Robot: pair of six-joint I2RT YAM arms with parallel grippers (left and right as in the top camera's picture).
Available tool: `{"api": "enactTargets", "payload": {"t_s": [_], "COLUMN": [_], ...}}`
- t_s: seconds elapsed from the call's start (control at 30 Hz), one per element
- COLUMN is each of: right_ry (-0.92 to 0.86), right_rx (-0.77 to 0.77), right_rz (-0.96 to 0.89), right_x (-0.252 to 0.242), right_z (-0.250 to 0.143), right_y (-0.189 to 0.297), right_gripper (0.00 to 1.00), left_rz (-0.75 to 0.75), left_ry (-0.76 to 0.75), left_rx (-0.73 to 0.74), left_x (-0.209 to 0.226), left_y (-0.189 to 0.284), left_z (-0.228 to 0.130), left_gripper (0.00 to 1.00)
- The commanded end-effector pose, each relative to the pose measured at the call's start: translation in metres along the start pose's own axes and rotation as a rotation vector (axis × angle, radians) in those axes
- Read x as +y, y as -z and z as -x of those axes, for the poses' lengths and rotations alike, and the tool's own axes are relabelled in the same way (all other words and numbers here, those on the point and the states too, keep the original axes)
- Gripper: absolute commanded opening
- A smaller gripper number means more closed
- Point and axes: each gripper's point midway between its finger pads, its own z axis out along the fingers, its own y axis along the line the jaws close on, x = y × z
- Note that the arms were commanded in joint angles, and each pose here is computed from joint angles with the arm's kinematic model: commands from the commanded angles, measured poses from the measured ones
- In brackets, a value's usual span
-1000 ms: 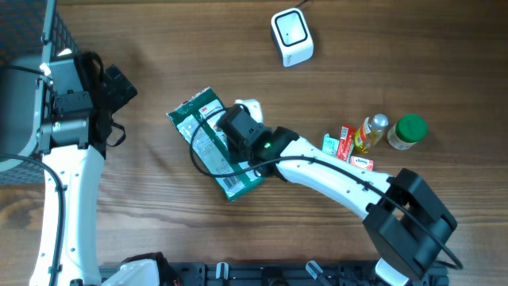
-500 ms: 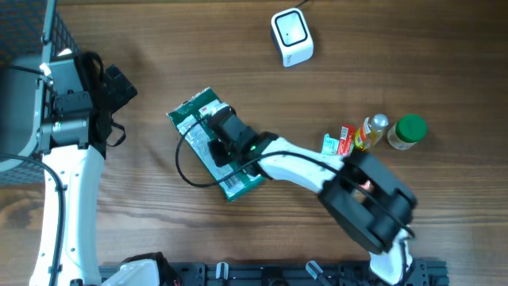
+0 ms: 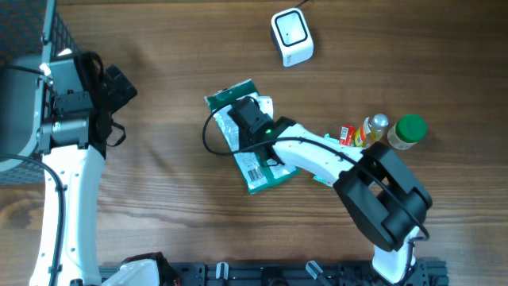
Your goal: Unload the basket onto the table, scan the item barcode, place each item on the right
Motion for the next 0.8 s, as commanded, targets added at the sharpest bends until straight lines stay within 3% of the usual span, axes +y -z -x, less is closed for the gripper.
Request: {"api": "enactTargets", "payload": {"t_s": [0.0, 0.23, 0.53, 0.77], "right_ry": [0.036, 0.021, -0.082, -0.104], "right_rx": [-0.079, -0.046, 0.182, 0.310], "right_rz": [0.047, -0.006, -0.191, -0.097], "right_x": [0.010, -0.020, -0.076, -0.068], "right_z": [0.021, 0.021, -0.039, -0.078], "right_y": [0.036, 0.082, 0.077, 0.064], "right_gripper": [0.09, 0.08, 0.08, 0.11], "left_rz": [0.004, 0.004, 0.005, 0.005], "left_ry": [-0.004, -0.004, -0.004, -0.004], "left_rx": [-0.009, -0.009, -0.009, -0.009], "left_x": [0.001, 0.001, 0.001, 0.001], "left_y": [0.001, 0.001, 0.001, 0.001], "left_z": [0.003, 0.003, 0.003, 0.003], "left_gripper": [1.00, 1.00, 1.00, 1.00]}}
